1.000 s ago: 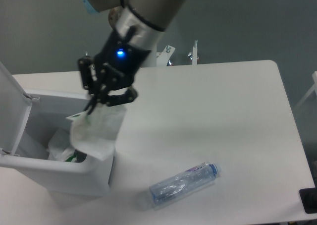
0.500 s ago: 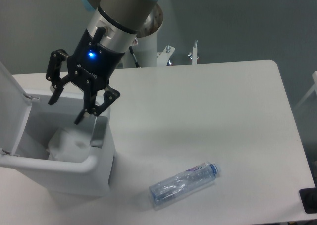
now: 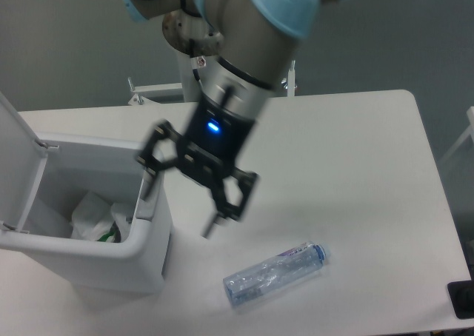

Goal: Place the trash in the trash can
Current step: 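Move the gripper down over the clear water bottle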

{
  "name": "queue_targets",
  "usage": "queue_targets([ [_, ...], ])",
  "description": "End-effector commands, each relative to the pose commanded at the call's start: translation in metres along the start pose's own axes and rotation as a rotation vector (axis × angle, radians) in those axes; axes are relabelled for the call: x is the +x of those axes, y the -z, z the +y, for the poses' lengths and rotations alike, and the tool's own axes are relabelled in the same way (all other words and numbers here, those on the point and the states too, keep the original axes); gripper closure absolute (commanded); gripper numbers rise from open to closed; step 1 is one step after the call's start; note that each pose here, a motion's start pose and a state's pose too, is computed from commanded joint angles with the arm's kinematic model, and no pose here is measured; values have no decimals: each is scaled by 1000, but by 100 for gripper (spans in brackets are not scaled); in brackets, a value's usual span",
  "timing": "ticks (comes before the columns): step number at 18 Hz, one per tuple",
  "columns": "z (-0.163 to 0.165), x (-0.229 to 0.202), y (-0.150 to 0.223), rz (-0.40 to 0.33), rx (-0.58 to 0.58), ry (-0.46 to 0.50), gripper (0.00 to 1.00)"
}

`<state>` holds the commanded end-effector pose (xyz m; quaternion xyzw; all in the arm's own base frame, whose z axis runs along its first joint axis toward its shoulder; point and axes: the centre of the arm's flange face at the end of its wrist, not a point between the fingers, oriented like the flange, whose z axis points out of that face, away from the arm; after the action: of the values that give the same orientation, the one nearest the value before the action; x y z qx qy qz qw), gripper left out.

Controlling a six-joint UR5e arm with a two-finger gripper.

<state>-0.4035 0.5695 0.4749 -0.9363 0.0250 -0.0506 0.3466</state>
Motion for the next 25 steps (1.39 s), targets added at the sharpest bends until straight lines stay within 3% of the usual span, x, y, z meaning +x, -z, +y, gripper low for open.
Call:
queue_targets([
  [4, 35, -25, -44, -64, -174, -9, 0],
  [7, 50, -33, -78, -40, -228, -16, 0],
  [15, 77, -14, -172, -39, -468, -151, 0],
  [25, 96, -16, -218, -17, -555, -266, 0],
])
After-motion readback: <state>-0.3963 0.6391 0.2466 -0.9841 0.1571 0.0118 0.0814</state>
